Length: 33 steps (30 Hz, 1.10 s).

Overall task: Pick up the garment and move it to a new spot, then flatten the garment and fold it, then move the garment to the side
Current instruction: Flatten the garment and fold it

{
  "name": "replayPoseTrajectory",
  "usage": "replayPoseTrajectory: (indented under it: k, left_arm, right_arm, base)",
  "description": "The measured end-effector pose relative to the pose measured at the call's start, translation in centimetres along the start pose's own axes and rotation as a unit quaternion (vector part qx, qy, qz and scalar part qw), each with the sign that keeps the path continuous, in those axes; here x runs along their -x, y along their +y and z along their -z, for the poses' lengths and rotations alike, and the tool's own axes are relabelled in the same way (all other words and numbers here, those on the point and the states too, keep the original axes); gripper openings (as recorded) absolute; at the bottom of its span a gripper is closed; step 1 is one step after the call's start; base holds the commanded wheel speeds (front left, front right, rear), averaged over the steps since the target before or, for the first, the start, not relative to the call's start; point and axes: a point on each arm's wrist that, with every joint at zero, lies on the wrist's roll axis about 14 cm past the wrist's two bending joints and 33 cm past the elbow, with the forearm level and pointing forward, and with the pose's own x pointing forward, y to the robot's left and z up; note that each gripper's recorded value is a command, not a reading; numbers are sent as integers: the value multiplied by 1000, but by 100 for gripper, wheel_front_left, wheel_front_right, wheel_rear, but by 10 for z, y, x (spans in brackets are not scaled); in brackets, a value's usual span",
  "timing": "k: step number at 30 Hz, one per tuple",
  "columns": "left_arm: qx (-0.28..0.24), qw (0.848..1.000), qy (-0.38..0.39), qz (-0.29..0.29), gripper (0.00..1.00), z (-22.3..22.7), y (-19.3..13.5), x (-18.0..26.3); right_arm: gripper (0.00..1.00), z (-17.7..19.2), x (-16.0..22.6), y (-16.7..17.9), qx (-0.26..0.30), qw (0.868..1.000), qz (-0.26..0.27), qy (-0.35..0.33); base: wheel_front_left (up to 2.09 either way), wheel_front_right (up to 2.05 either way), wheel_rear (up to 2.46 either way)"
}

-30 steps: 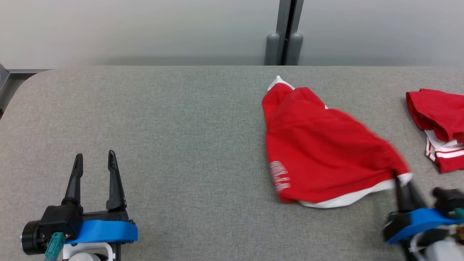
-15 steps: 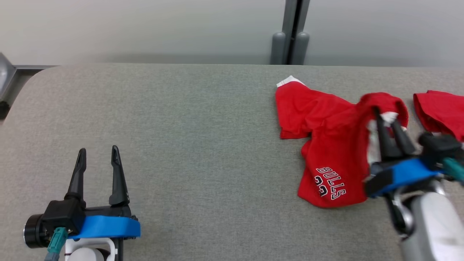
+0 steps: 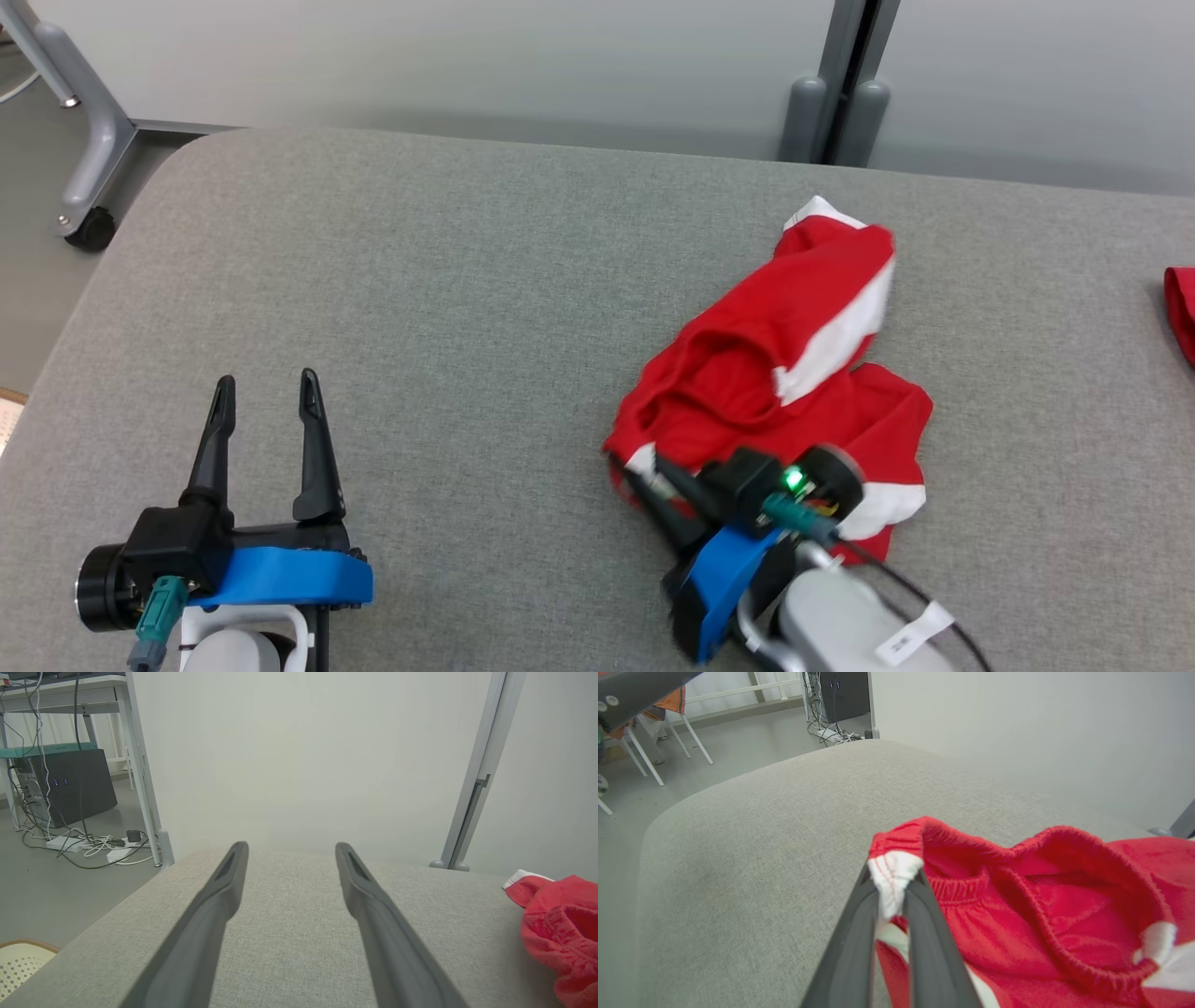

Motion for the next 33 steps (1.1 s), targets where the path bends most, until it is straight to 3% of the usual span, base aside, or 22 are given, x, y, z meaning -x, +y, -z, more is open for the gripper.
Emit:
replayPoseTrajectory:
  k: [4, 5, 6, 12, 17, 23, 29, 33]
  left_arm:
    - [3, 1000, 4, -7, 100, 2, 3, 1]
    - [3, 1000, 5, -7, 100, 3, 2, 1]
    - [3, 1000, 6, -7, 100, 4, 2, 1]
    - [9, 1000, 9, 4, 100, 7, -7, -4]
    - [9, 1000, 4, 20, 100, 5, -18, -10]
    - [7, 999, 0, 33, 100, 3, -26, -12]
    - [6, 999, 0, 44, 100, 4, -34, -15]
    - [6, 999, 3, 48, 100, 6, -36, -16]
  right_arm:
    - [0, 23, 2, 47, -30, 997, -68, 28]
    - [36, 27, 3, 53, -34, 996, -75, 33]
    - [100, 30, 5, 56, -36, 995, -80, 38]
    - [100, 29, 9, 43, -49, 997, -57, 27]
    - [100, -4, 13, -8, -45, 998, 20, -31]
    - [100, -29, 43, -62, -29, 990, 110, -79]
    - [100, -5, 109, -119, -27, 972, 224, -60]
    - [100, 17, 133, -128, -32, 967, 253, -26]
  base:
    - [0, 0, 0]
    - [0, 0, 0]
    - [0, 0, 0]
    - [0, 0, 0]
    - [0, 0, 0]
    - [0, 0, 0]
    - [0, 0, 0]
    - [0, 0, 0]
